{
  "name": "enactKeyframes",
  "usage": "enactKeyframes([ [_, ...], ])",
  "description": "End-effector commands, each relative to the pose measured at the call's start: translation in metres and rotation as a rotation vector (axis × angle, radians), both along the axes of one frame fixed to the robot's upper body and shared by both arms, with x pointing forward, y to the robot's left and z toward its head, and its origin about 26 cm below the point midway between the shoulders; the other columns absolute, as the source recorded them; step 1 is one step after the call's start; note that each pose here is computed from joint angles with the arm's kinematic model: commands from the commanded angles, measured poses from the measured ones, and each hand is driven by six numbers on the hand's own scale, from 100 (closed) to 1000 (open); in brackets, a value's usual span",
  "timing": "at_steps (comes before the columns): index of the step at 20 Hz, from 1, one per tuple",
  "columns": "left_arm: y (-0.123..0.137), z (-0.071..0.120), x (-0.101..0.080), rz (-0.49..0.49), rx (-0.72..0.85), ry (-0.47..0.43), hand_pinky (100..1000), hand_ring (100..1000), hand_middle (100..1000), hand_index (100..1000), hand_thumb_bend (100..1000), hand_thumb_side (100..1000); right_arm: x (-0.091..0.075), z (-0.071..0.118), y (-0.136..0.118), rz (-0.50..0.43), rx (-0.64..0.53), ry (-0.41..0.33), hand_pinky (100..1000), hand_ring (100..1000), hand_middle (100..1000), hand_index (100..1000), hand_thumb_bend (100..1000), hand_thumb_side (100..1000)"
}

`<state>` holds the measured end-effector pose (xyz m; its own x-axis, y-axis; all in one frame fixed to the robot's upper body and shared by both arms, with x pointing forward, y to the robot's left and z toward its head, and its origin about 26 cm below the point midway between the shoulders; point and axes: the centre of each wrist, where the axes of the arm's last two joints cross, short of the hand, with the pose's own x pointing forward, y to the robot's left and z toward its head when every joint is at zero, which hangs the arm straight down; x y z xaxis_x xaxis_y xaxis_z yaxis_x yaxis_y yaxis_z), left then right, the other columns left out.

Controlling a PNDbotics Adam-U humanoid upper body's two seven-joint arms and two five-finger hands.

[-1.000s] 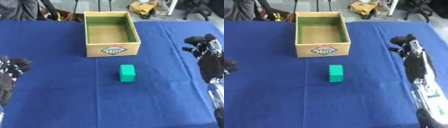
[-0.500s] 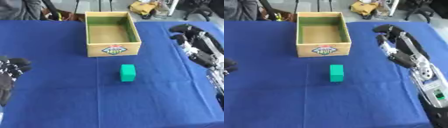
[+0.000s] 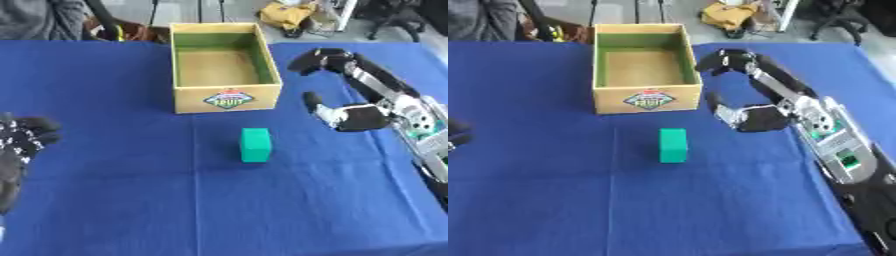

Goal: Pick up objects on the table and place them in the box.

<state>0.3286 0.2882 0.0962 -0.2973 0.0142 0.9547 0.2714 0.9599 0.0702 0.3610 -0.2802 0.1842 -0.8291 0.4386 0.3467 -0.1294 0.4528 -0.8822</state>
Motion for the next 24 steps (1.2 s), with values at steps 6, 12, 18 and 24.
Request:
enactKeyframes([
  [6,-0.001,0.006,0.001,-0.016,0.015,-0.019,826,783,591,669,407,1000,0.019,-0.006,0.012,0.069,-0.176,-0.034,795,889,815,902,100,539],
  [12,-0.002,0.006,0.002,-0.024,0.014,-0.016,826,783,591,670,405,1000,0.035,-0.025,0.022,0.103,-0.313,-0.024,810,904,850,939,100,594],
  [18,-0.003,0.005,0.002,-0.03,0.014,-0.015,826,783,591,670,404,1000,0.05,-0.043,0.026,0.081,-0.368,-0.009,807,900,849,945,112,618],
  [24,-0.003,0.005,0.002,-0.032,0.013,-0.014,826,783,591,670,403,1000,0.06,-0.056,0.026,0.06,-0.4,-0.003,806,898,849,947,111,642],
])
